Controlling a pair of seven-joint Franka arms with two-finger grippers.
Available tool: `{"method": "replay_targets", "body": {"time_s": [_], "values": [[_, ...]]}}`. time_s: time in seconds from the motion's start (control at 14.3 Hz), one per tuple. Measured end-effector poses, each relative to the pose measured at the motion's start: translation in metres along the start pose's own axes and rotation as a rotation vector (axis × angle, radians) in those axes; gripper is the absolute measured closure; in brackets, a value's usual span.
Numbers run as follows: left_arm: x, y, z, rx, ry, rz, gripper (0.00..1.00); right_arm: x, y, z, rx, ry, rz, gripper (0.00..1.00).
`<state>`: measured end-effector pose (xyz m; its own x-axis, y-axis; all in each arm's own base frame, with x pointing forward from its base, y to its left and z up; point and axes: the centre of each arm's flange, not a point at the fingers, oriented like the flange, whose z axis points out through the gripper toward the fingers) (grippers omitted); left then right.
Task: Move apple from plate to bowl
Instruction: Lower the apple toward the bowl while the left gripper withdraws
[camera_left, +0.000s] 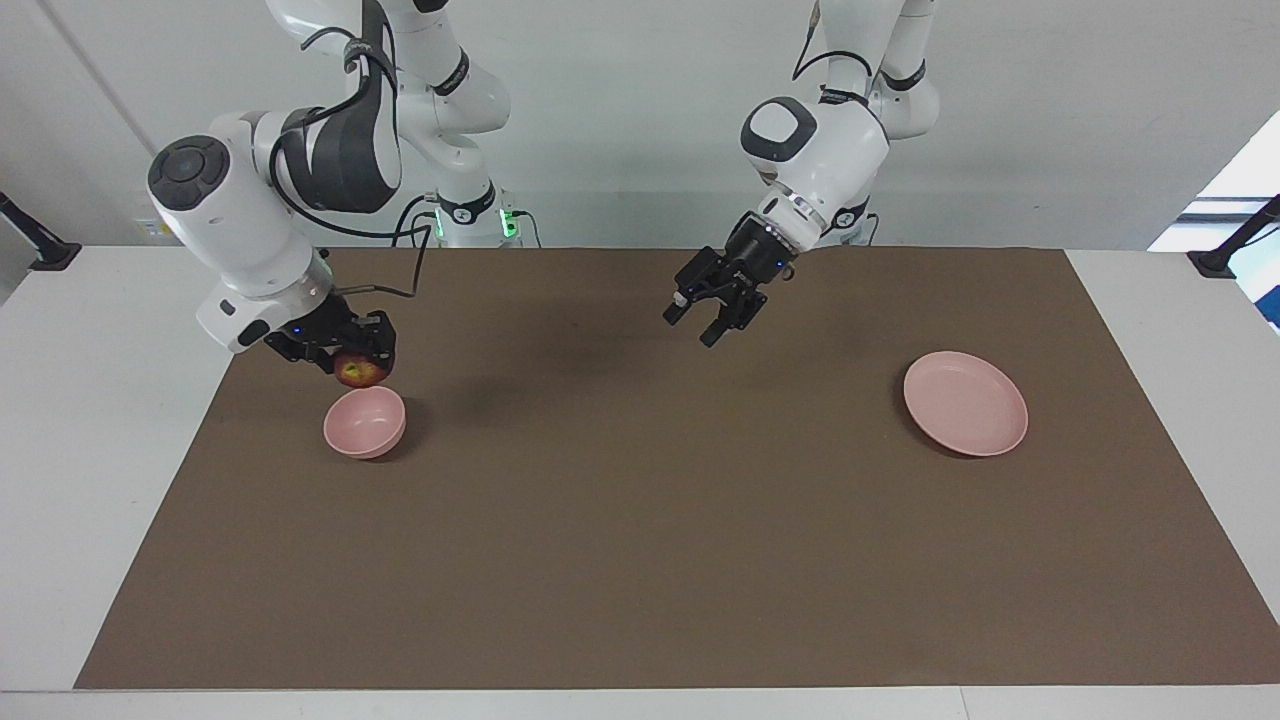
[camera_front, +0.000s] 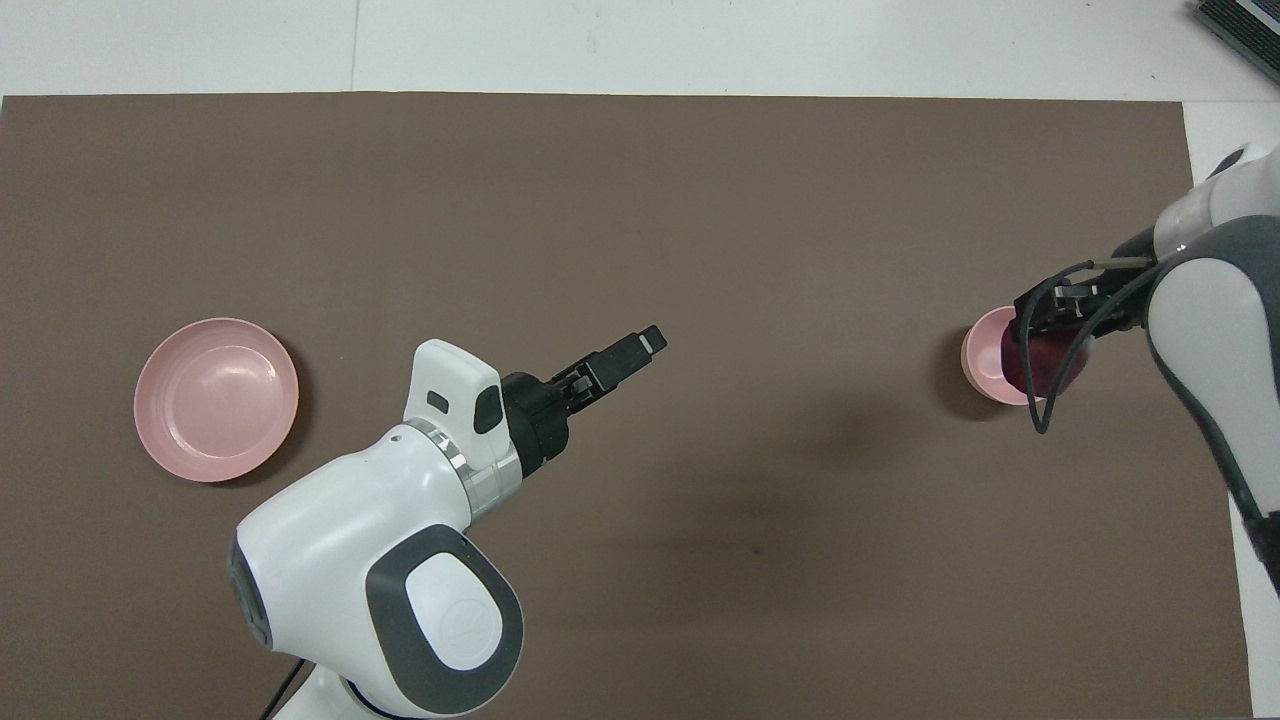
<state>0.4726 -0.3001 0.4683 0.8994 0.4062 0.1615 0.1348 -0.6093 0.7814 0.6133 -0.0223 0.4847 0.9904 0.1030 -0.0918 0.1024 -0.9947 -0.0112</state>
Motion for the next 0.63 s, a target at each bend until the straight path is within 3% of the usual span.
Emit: {"method": "replay_targets", "body": {"time_s": [0.35,0.63], "values": [[0.035,-0.022,-0.013,0.069,-0.036,0.068,0.0,0.012,0.01,0.033,-0.034,0.016,-0.05,0.26],[0.072,-0.059,-0.034,0.204,-0.124,0.165,0.0,0.012,0.021,0.058,-0.035,0.003,-0.07,0.26]]}}
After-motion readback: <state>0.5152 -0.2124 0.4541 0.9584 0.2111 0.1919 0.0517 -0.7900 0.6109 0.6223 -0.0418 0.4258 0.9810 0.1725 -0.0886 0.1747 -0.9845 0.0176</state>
